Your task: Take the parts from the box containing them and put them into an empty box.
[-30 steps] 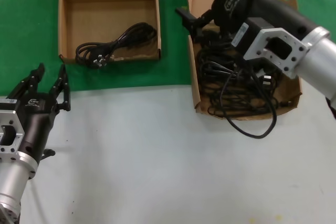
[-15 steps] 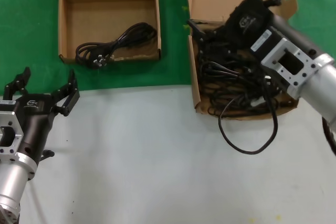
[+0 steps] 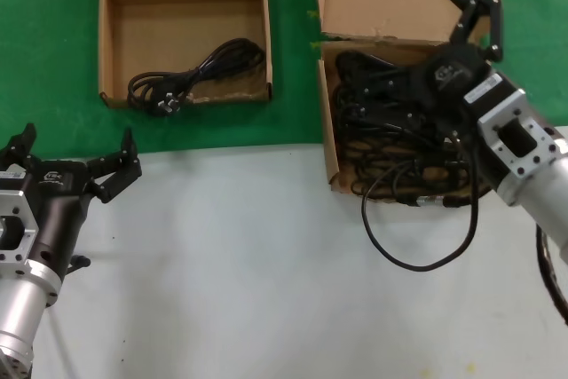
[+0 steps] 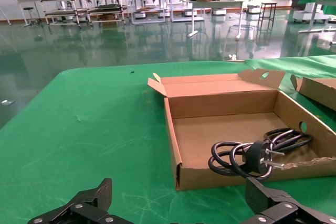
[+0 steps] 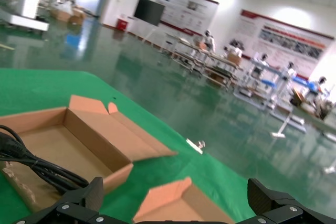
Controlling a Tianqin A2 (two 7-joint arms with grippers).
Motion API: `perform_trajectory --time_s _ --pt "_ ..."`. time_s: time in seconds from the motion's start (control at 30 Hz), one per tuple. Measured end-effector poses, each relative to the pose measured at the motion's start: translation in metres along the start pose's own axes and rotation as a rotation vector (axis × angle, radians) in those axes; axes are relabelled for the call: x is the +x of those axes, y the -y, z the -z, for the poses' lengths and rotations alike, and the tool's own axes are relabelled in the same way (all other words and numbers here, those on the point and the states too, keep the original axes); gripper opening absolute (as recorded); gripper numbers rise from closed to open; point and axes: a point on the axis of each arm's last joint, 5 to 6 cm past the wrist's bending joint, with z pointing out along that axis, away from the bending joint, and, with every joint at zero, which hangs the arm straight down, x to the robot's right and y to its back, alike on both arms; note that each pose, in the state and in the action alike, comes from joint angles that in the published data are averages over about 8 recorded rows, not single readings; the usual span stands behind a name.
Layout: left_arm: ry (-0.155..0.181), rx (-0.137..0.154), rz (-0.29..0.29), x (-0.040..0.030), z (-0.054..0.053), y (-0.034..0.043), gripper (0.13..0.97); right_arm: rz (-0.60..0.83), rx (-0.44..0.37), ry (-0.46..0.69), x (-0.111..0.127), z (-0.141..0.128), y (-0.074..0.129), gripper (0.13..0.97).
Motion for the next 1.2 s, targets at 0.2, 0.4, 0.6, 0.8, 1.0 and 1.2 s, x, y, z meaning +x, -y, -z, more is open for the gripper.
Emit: perform_trajectory --time_s 0.2,0.4,0.6,0.8,1.0,1.2 --pt "0.003 -0.002 0.0 -0.0003 0.0 -0.0006 0.869 -0.095 -0.048 -0.033 -0.007 0.011 -0.014 0.966" --pt "0.005 -0.004 0.001 -0.0005 0.001 -0.0011 0.925 -0.188 -0.101 -0.07 -0.014 0.024 -0.029 0.966" --pt "0.008 -0.006 0.001 -0.0008 0.001 -0.0017 0.963 -0.278 -0.155 -0.11 -0.022 0.038 -0.043 0.966" --pt "0.011 -0.007 0.001 -0.0011 0.002 -0.0022 0.965 -0.365 -0.213 -0.154 -0.03 0.053 -0.056 0.966" --pt "0.013 -0.009 0.001 -0.0014 0.002 -0.0028 0.966 -0.449 -0.273 -0.201 -0.037 0.07 -0.07 0.966" --pt "0.015 -0.011 0.002 -0.0016 0.003 -0.0032 0.966 -0.512 -0.321 -0.24 -0.044 0.083 -0.079 0.966"
